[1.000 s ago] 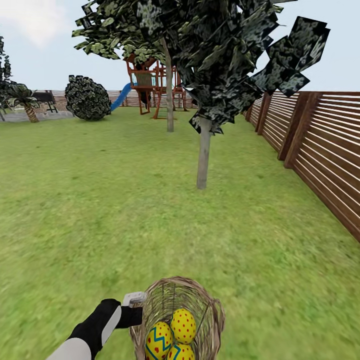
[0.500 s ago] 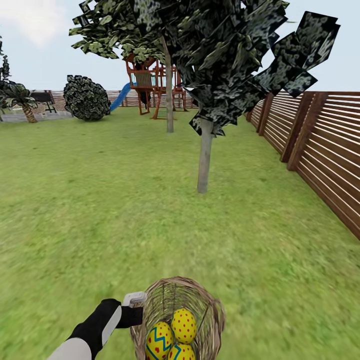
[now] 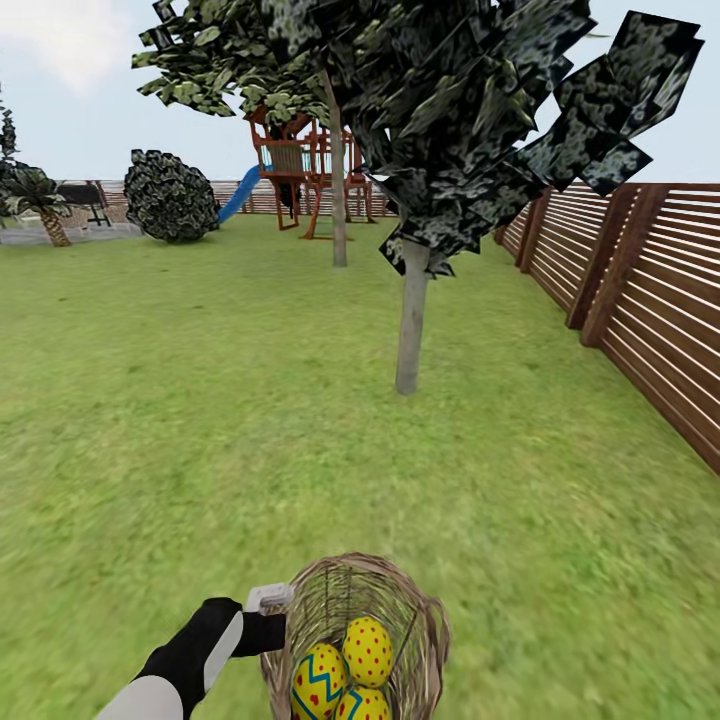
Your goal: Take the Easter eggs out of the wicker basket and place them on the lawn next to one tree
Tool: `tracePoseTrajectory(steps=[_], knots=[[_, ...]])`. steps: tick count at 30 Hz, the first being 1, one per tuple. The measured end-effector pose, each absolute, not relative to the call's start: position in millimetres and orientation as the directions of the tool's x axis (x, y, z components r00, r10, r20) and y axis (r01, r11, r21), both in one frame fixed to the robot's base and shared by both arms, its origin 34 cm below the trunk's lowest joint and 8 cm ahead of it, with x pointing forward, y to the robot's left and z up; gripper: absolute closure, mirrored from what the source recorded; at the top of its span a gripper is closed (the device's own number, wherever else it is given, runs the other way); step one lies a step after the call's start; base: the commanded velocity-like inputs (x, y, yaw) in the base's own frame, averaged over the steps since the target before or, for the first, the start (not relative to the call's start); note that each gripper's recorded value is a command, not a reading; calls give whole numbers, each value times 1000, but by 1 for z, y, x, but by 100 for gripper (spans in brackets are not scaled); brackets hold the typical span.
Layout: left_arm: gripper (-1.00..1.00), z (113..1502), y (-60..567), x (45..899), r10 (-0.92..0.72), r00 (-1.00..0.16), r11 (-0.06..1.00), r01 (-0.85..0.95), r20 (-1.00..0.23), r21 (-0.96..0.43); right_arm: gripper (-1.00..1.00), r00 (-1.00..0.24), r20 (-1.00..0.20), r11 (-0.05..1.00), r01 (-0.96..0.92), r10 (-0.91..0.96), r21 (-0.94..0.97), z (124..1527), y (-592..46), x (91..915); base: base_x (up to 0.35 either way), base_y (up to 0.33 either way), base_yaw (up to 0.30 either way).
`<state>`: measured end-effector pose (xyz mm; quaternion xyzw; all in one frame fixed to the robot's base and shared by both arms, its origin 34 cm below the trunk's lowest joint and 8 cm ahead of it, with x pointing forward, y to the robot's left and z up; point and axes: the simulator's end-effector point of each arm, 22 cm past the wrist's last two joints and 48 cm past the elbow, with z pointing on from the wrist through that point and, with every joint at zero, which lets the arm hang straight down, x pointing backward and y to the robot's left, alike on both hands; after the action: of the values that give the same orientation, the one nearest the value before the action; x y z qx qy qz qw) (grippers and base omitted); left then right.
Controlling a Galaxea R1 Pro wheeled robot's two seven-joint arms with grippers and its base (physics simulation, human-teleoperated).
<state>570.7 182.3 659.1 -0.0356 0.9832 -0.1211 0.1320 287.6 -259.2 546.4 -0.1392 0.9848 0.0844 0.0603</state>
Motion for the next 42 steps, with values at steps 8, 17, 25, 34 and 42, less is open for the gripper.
tracePoseTrajectory(steps=[8, 17, 25, 34, 42], knots=[[100, 659, 182, 571, -102, -963, 968, -38, -250, -248, -100, -951, -141, 943, -296, -276, 151, 546, -258, 288, 322, 0, 0], [100, 659, 182, 571, -103, -963, 968, -39, -250, -249, -100, -951, -147, 946, -291, -271, 143, 546, -261, 290, 322, 0, 0], [100, 659, 182, 571, -102, -963, 968, -38, -251, -248, -100, -955, -153, 964, -262, -252, 48, 545, -282, 299, 322, 0, 0], [100, 659, 183, 571, -104, -963, 968, -40, -251, -247, -100, -957, -145, 963, -263, -253, 54, 544, -277, 294, 322, 0, 0], [100, 659, 183, 570, -102, -963, 968, -38, -249, -246, -100, -957, -112, 959, -276, -268, 59, 542, -279, 268, 322, 0, 0]])
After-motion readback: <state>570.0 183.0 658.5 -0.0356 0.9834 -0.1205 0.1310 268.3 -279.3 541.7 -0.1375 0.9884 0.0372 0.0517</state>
